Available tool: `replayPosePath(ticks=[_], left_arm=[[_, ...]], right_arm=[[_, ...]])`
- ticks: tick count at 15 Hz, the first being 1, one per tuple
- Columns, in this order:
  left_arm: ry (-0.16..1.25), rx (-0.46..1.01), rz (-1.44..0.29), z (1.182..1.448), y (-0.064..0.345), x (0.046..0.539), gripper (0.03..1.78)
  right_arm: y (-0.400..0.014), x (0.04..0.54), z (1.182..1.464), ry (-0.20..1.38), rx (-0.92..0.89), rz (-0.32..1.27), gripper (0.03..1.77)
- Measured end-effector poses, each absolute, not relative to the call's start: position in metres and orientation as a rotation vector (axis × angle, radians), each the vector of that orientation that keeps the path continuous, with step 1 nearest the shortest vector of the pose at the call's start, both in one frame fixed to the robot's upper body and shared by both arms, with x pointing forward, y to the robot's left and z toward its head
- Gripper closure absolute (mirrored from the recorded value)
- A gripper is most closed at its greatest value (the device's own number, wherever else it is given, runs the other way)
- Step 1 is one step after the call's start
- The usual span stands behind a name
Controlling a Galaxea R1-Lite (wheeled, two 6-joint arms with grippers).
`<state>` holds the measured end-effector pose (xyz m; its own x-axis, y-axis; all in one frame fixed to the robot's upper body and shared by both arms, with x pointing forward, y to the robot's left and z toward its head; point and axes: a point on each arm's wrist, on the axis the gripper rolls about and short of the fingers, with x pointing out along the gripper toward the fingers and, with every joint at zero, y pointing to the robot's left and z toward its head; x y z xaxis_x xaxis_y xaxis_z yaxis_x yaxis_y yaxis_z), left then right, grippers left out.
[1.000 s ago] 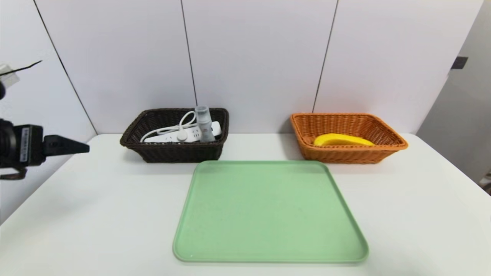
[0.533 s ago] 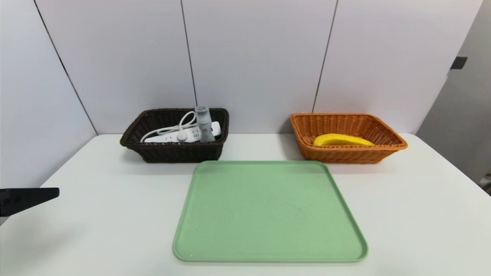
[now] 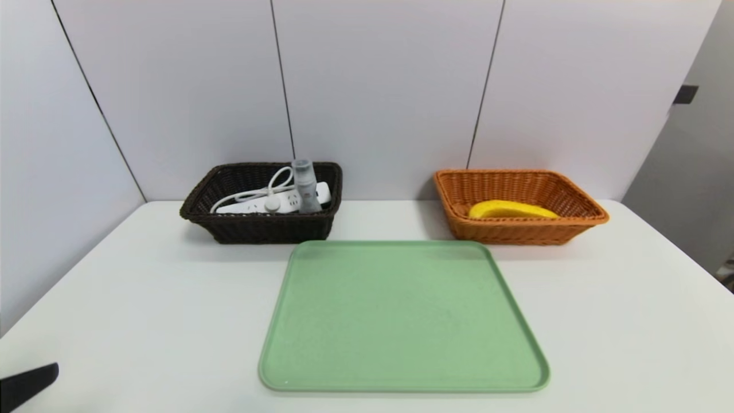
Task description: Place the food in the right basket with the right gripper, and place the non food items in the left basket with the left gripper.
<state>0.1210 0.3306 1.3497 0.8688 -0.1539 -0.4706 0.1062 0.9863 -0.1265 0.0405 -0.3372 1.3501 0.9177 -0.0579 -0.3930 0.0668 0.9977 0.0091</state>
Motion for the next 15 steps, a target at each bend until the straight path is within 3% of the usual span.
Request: replayPosePath(ticks=[11,15], left_arm=[[0.394,-0.039,-0.207,1.289,0.325,0.043,0.12],[0.363,-0.034,-0.213,1.280,0.324,0.037,0.12]], right_arm=[[-0.334,0.001,1.312,0.309,-0.059,-0.076,0.10],[-0.335,-0.008,1.302,0.317,-0.081,-0.038,0.10]])
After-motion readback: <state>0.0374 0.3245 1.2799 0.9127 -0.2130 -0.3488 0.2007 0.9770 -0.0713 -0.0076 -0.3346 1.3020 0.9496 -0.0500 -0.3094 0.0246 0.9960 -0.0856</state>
